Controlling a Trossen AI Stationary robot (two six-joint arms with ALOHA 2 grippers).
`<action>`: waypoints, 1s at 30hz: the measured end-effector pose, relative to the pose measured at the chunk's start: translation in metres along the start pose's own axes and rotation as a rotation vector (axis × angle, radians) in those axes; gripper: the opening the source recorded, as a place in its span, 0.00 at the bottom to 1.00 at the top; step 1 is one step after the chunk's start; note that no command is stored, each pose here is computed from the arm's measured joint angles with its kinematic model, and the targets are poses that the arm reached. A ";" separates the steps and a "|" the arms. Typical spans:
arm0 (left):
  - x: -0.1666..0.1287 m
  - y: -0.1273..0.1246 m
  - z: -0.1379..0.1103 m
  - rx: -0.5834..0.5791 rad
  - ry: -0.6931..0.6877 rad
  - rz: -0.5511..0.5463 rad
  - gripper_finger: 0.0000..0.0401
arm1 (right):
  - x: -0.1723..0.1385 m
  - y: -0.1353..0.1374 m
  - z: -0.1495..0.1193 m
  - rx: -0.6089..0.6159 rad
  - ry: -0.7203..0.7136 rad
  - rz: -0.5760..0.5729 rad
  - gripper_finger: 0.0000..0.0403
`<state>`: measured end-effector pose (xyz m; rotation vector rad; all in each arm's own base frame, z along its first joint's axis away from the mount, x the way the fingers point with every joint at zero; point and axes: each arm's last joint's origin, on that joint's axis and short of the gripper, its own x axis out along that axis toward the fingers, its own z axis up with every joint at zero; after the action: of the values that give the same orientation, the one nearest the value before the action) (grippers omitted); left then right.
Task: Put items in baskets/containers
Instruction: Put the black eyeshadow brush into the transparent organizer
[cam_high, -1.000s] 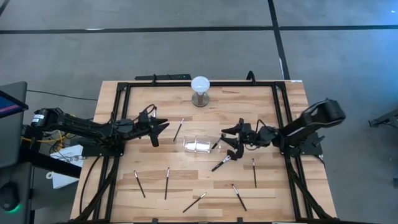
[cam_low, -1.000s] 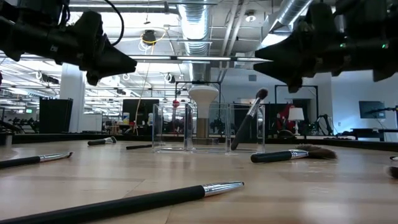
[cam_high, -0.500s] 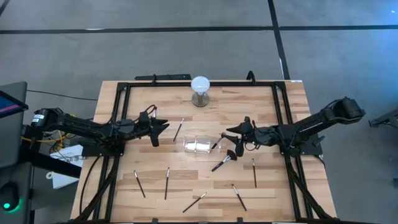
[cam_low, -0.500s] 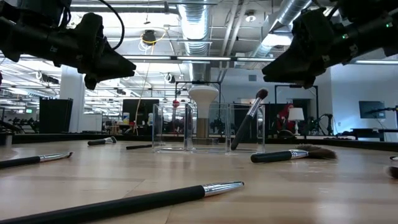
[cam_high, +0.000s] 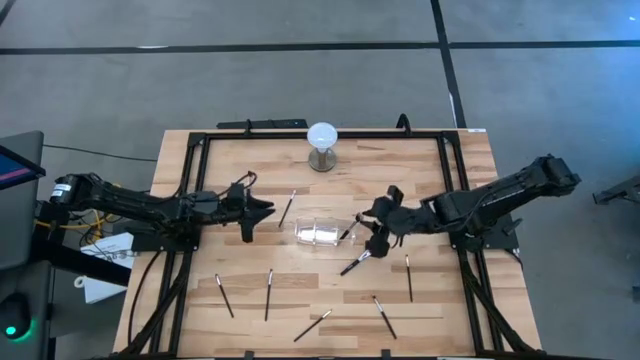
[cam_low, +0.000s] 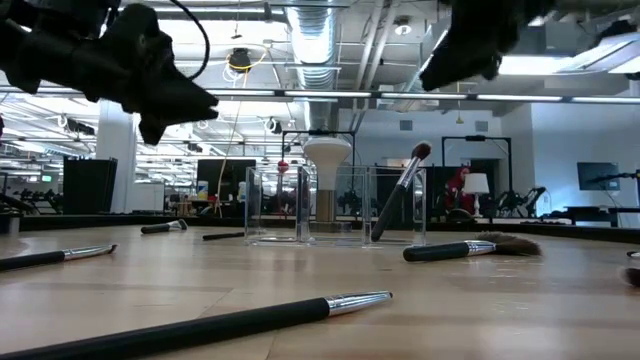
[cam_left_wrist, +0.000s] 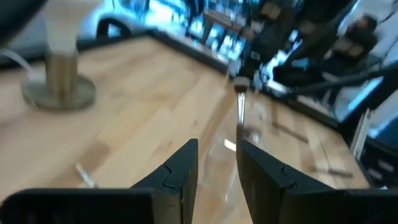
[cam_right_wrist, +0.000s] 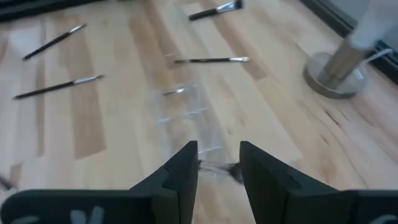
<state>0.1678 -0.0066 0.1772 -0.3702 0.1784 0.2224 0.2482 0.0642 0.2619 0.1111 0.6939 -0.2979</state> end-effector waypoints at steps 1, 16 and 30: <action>0.000 0.000 0.000 -0.005 0.022 0.008 0.26 | -0.002 0.005 0.004 -0.006 0.010 -0.006 0.27; 0.003 -0.008 -0.008 -0.008 0.152 0.011 0.27 | -0.015 0.044 -0.007 -0.017 0.361 -0.094 0.27; 0.021 -0.002 -0.024 -0.143 0.258 0.136 0.27 | -0.016 0.075 -0.042 -0.103 0.495 -0.106 0.27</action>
<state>0.1854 -0.0139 0.1512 -0.5297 0.4440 0.3229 0.2337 0.1473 0.2406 0.0490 1.2077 -0.3392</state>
